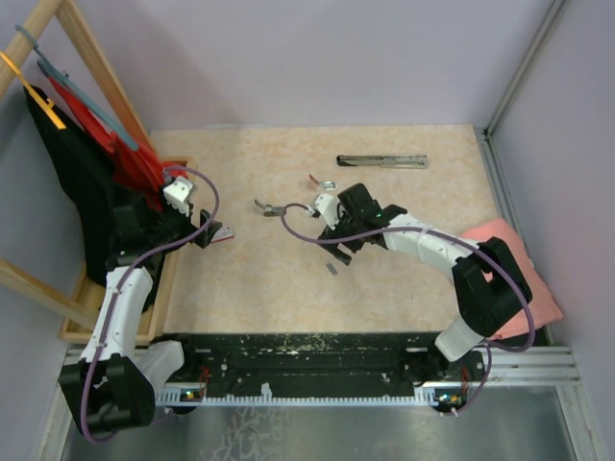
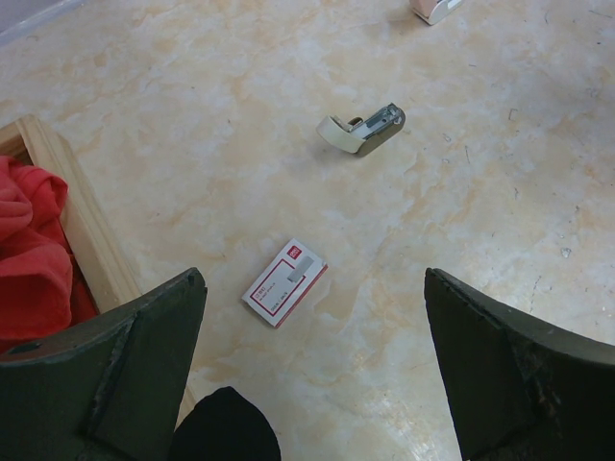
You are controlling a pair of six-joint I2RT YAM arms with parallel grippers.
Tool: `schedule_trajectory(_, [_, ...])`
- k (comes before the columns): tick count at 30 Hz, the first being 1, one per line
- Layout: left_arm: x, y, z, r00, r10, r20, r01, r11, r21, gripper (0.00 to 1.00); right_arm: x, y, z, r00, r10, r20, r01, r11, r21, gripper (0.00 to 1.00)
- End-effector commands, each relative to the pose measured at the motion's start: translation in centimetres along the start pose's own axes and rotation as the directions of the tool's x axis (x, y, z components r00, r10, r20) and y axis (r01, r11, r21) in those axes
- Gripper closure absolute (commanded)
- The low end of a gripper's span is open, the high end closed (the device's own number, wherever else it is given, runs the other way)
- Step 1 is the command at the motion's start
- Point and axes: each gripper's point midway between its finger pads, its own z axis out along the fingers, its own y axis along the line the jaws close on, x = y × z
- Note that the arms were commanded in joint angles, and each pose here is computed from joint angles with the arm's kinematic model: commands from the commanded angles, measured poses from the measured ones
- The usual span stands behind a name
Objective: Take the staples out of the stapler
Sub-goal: Pick up the staple from the center of the board.
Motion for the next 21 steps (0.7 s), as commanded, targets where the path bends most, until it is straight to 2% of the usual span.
schedule_trajectory(1, [-1.1,0.1,-0.4,0.999,0.022,0.027,-0.022,1.0,0.004,0.01,-4.4,1.4,-2.0,0.985,0.129,0.113,-0.117,0.987,-0.11,0.16])
schedule_trajectory(5, [-1.1,0.2,-0.4,0.999,0.021,0.029,-0.021,1.0,-0.001,0.01,-4.6,2.3,-0.3,0.967,0.232,0.102,-0.215,0.965,-0.152,0.25])
schedule_trajectory(10, [-1.1,0.3,-0.5,0.999,0.02,0.029,-0.02,1.0,-0.002,0.01,-4.4,2.1,0.8,0.957,0.279,0.083,-0.267,0.954,-0.134,0.34])
schedule_trajectory(17, [-1.0,0.3,-0.5,0.999,0.018,0.028,-0.018,1.0,-0.002,0.01,-4.5,3.8,1.2,0.97,0.232,0.076,-0.221,0.966,-0.132,0.38])
schedule_trajectory(21, [-1.1,0.4,-0.6,0.999,0.019,0.029,-0.019,1.0,-0.007,0.01,-3.5,5.2,2.7,0.98,0.2,0.022,-0.195,0.971,-0.142,0.44])
